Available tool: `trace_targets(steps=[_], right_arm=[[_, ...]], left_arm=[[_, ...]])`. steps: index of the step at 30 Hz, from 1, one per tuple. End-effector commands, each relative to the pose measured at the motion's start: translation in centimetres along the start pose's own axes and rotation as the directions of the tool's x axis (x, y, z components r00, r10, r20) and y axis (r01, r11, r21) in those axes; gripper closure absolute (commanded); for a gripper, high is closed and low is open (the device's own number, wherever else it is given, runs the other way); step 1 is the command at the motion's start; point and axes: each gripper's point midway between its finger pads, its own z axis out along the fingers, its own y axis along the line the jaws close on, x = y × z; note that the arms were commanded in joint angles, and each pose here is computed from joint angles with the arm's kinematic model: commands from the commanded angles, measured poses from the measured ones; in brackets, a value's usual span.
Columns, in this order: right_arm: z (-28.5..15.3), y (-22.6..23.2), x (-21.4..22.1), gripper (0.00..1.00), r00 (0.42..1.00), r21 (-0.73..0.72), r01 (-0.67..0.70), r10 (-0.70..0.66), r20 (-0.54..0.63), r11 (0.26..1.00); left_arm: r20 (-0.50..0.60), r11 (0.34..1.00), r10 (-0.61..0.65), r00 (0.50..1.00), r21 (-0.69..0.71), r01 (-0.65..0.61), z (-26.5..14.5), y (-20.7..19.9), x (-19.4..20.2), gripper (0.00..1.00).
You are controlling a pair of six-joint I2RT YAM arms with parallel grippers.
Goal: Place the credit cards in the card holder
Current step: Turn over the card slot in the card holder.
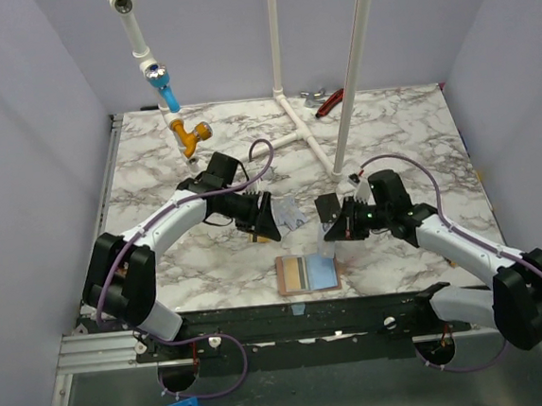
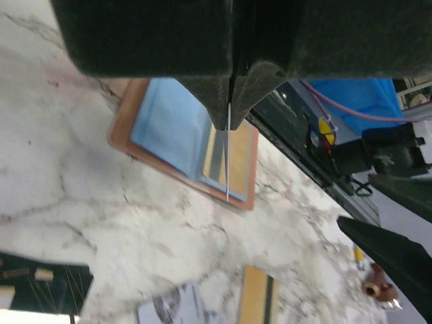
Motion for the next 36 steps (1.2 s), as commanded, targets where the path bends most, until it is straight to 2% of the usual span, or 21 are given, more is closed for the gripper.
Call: trace_targets(steps=[1, 4, 11, 17, 23, 30, 36], right_arm=[[-0.8, -2.5, 3.1, 0.99, 0.997, 0.1, -0.021, 0.029, -0.071, 0.995], [-0.8, -3.0, 4.3, 0.99, 0.994, 0.121, -0.04, 0.052, -0.097, 0.992], [-0.9, -4.6, 6.3, 0.99, 0.986, 0.219, -0.086, 0.115, -0.122, 0.972], [-0.6, -5.4, 8.2, 0.99, 0.979, 0.237, -0.131, 0.163, -0.121, 0.963], [-0.4, -6.5, 9.4, 0.99, 0.974, 0.278, -0.146, 0.187, -0.128, 0.95], [0.3, -7.2, 9.9, 0.99, 0.969, 0.285, -0.172, 0.214, -0.123, 0.943], [0.8, -7.8, 10.2, 0.99, 0.964, 0.3, -0.194, 0.237, -0.117, 0.934]], left_arm=[[-0.021, 0.993, -0.027, 0.999, -0.112, 0.025, 0.4, 2.9, 0.9, 0.54], [-0.054, 0.989, -0.056, 0.997, -0.14, 0.048, 0.8, 4.1, 2.6, 0.54], [-0.116, 0.991, -0.098, 0.988, -0.097, 0.087, 2.9, 4.5, 5.5, 0.53], [-0.195, 0.98, -0.167, 0.966, -0.144, 0.141, 4.8, 6.5, 7.4, 0.51], [-0.243, 0.971, -0.171, 0.955, -0.208, 0.121, 5.6, 7.6, 8.6, 0.5], [-0.283, 0.986, -0.159, 0.946, -0.097, 0.137, 6.7, 5.0, 8.6, 0.49], [-0.338, 0.988, -0.157, 0.928, -0.06, 0.145, 7.7, 4.5, 8.0, 0.55]])
